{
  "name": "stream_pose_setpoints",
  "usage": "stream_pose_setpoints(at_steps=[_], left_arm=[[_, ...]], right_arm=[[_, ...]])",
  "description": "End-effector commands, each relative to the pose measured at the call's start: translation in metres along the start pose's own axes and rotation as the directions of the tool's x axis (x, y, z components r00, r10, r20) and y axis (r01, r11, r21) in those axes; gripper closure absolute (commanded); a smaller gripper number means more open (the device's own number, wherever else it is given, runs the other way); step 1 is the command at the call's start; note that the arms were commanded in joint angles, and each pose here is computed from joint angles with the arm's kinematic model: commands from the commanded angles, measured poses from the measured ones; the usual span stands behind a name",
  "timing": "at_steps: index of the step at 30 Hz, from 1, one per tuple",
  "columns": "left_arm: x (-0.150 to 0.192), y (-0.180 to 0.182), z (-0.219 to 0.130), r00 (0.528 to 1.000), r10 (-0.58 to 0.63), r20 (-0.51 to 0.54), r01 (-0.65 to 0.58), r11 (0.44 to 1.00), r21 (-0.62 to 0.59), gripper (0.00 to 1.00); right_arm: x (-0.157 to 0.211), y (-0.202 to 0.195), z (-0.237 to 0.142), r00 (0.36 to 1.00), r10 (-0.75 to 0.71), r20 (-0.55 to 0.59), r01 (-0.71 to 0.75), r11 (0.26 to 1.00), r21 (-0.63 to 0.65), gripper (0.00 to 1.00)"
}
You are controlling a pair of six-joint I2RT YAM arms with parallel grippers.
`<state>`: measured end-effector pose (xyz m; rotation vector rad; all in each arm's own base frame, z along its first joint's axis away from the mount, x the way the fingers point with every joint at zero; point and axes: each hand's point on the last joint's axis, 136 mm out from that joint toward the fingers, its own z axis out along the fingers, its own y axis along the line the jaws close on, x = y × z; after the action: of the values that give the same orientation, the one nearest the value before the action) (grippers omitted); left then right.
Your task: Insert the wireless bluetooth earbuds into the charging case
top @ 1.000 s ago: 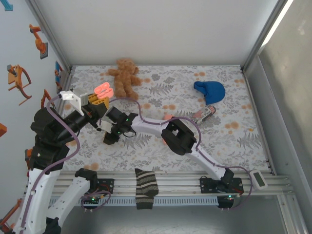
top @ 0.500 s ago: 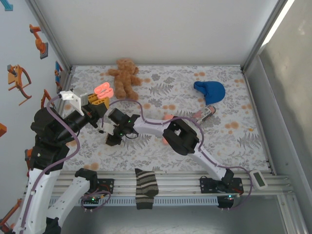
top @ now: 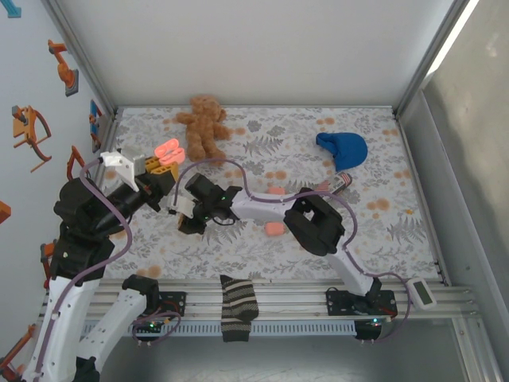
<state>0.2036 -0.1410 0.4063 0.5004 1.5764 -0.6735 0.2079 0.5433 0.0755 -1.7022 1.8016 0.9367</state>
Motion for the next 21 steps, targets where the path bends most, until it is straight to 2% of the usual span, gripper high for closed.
stream_pose_setpoints(at_steps=[1,9,21], left_arm=[[0.007,0.002,-0.001,0.999,-0.034,-0.01,0.034,0.999,-0.009,0.99],[0.033,0.007,0.009,0.991,-0.121,-0.051,0.121,0.993,-0.006,0.99],[0.057,0.005,0.024,0.976,-0.204,-0.081,0.209,0.977,0.053,1.0]], right_arm=[[-0.027,-0.009,-0.044,0.996,-0.053,0.079,0.043,0.992,0.118,0.84],[-0.023,-0.012,-0.129,0.99,-0.111,0.083,0.077,0.937,0.34,0.84],[-0.061,0.005,-0.261,0.944,-0.28,0.175,0.128,0.798,0.589,0.84]])
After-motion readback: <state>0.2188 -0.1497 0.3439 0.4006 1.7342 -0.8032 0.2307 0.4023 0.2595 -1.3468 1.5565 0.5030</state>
